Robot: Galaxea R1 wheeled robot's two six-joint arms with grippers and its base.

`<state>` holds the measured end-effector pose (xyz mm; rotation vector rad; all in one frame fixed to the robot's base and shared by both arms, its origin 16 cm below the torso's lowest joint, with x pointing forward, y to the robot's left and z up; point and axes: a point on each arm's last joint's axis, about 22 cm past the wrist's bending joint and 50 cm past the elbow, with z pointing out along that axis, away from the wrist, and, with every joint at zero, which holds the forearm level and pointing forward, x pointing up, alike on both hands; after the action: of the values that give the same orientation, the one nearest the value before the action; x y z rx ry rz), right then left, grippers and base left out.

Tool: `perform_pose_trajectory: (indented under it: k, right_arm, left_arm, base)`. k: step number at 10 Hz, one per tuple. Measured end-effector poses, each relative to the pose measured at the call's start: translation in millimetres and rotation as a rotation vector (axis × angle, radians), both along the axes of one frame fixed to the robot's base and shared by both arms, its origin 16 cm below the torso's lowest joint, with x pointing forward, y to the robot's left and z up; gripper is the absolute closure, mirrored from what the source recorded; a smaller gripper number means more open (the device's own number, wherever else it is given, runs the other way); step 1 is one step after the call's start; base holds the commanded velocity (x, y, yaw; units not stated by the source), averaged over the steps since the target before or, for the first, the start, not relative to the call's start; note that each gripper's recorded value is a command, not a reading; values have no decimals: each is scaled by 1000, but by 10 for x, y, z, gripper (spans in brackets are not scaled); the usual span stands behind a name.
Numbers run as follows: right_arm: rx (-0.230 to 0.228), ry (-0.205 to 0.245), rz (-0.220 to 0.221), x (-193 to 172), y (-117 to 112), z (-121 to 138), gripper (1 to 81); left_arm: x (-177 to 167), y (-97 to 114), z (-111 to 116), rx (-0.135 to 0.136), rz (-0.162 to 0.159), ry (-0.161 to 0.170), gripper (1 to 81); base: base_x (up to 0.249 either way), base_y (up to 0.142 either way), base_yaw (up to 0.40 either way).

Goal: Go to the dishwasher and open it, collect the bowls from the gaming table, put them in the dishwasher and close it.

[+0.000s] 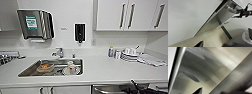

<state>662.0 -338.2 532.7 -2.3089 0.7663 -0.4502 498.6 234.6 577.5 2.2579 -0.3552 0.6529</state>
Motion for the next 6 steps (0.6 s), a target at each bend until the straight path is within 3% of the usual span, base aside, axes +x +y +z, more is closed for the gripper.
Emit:
perform_pose_trajectory:
  k: [3, 6]
  right_arm:
    - [29, 43, 3, -264, -46, -83, 10]
    - [31, 25, 0, -214, -35, -60, 10]
  left_arm:
    - [-3, -25, 3, -3, -3, -1, 10]
    - [23, -46, 9, -7, -4, -4, 10]
  base:
    - [0, 0, 0]
    - [-47, 0, 0]
